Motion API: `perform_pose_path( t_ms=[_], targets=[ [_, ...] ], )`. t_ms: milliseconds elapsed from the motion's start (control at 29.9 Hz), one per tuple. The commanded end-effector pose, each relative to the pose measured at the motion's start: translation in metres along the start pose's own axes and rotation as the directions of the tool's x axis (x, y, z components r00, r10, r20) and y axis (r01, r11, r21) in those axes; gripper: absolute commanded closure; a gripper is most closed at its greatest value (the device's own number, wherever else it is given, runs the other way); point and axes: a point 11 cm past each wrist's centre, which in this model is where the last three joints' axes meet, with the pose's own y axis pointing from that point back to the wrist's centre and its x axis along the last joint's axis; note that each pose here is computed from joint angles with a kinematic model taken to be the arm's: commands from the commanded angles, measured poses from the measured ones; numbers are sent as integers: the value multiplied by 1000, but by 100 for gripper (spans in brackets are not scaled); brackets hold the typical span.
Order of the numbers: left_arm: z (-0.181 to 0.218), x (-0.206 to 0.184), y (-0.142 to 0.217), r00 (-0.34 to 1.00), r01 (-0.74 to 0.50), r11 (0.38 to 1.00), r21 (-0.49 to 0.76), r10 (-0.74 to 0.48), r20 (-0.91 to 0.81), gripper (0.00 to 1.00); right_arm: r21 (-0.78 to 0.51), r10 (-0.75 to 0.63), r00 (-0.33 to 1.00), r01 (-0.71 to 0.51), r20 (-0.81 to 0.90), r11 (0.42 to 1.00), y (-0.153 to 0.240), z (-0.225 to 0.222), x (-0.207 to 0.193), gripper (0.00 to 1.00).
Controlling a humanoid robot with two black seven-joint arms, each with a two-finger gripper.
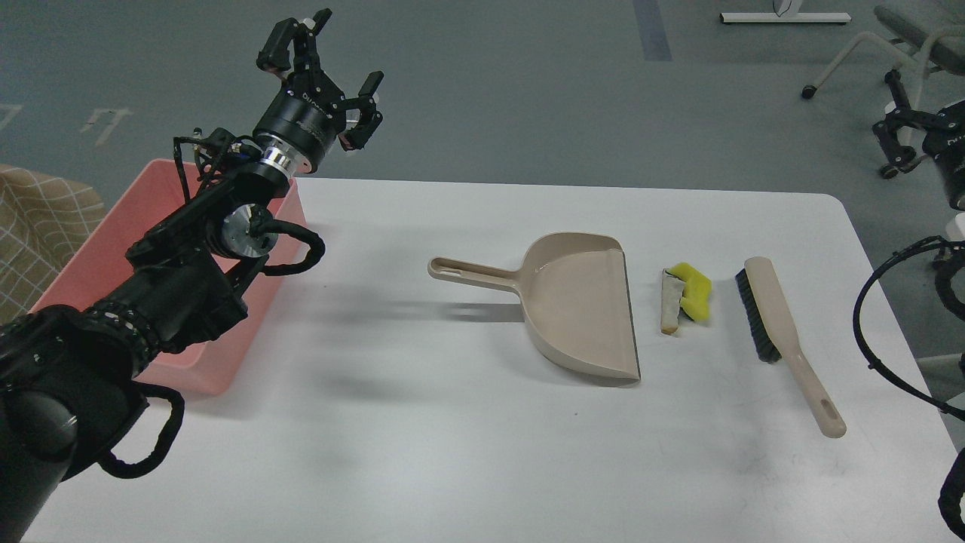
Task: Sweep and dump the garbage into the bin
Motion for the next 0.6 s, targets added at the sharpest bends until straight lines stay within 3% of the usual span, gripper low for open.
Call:
perform_pose_path(
  t_ms=[0, 100, 335, 569],
  targets=[
    [-2, -5, 2, 1000, 22, 1000, 9, -22, -7, 4, 3, -4, 1000, 4, -3, 1000, -1, -2, -1, 0],
    [12, 4, 10, 999, 30, 1000, 7, -30, 15, 8, 4, -4, 1000, 4, -3, 1000, -1, -3, -1, 0],
    [26, -21, 43, 981, 192, 979, 62, -193, 19, 13, 0, 2, 1000, -2, -2, 1000, 1, -1, 1, 0],
    [14, -34, 94, 947, 290, 927, 239, -314, 67, 19, -1, 3, 1000, -3, -3, 1000, 2, 0, 2, 0]
  ],
)
